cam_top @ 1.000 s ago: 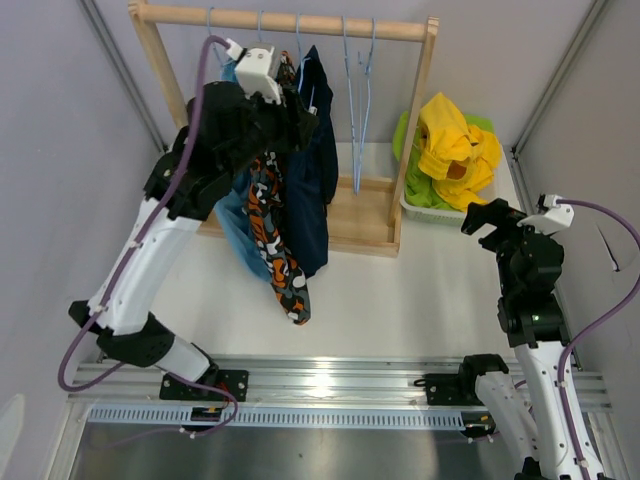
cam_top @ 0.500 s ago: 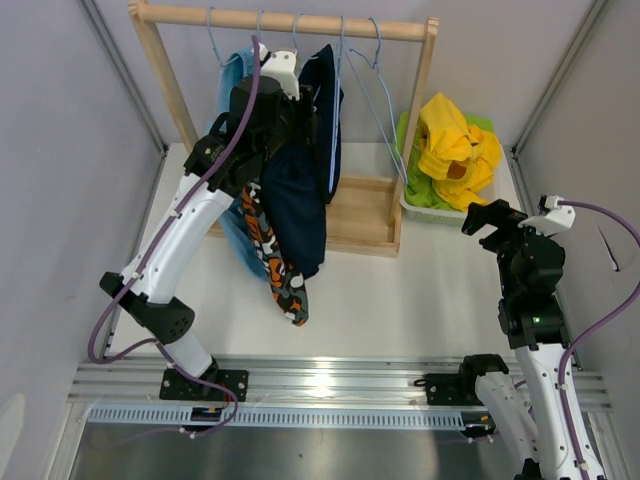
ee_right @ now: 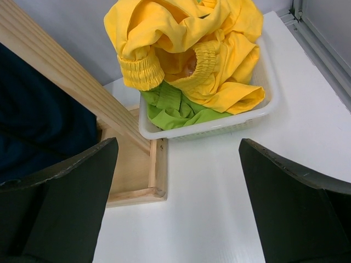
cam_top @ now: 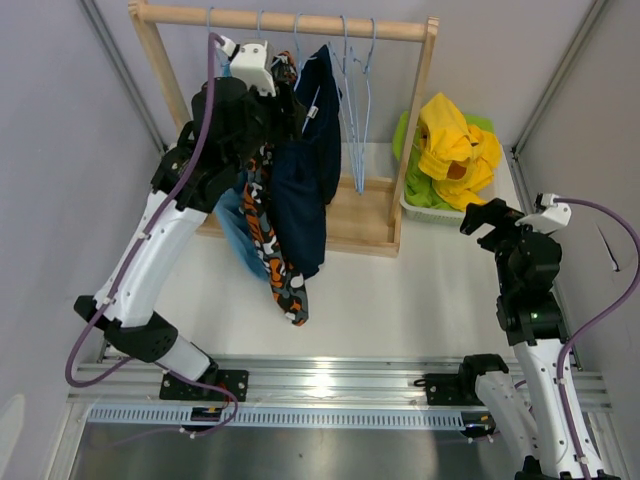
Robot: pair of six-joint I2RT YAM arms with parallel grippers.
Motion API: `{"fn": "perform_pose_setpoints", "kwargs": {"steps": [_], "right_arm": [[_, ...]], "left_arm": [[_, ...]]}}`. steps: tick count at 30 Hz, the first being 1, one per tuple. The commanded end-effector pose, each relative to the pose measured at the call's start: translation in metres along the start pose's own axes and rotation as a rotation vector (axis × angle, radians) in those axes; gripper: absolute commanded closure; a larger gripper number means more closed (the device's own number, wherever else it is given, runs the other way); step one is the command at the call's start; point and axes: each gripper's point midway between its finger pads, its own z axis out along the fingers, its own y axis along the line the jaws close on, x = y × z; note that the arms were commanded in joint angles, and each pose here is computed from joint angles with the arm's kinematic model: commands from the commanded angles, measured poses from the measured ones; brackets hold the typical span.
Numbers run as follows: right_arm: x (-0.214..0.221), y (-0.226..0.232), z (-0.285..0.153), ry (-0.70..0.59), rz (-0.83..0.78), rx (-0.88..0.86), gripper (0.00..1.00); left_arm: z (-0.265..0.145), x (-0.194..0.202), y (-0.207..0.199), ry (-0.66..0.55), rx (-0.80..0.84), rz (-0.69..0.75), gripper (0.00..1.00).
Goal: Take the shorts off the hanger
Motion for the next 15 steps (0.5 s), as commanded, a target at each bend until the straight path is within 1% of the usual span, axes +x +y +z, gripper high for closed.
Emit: {"fn": "perform_pose_setpoints", "kwargs": {"steps": [1,8,15], "right_arm": [[-0.005,0.003,0.002,-0.025,0.007,-0.012,0.01],[-0.005,0.003,0.001,-0.025,0.007,-0.01,0.0],[-0.004,0.002,0.002,-0.023,0.006,-0.009,0.01]], "left_arm": [[-0.011,-0.023,0.006,-0.073,-0.012,-0.01,0.39],[0.004,-0.011,0.009,-0.049,-0.021,-0.005,0.38],[0.037,0.001,0.015,-0.022,-0.027,-0.004,0.38]]}}
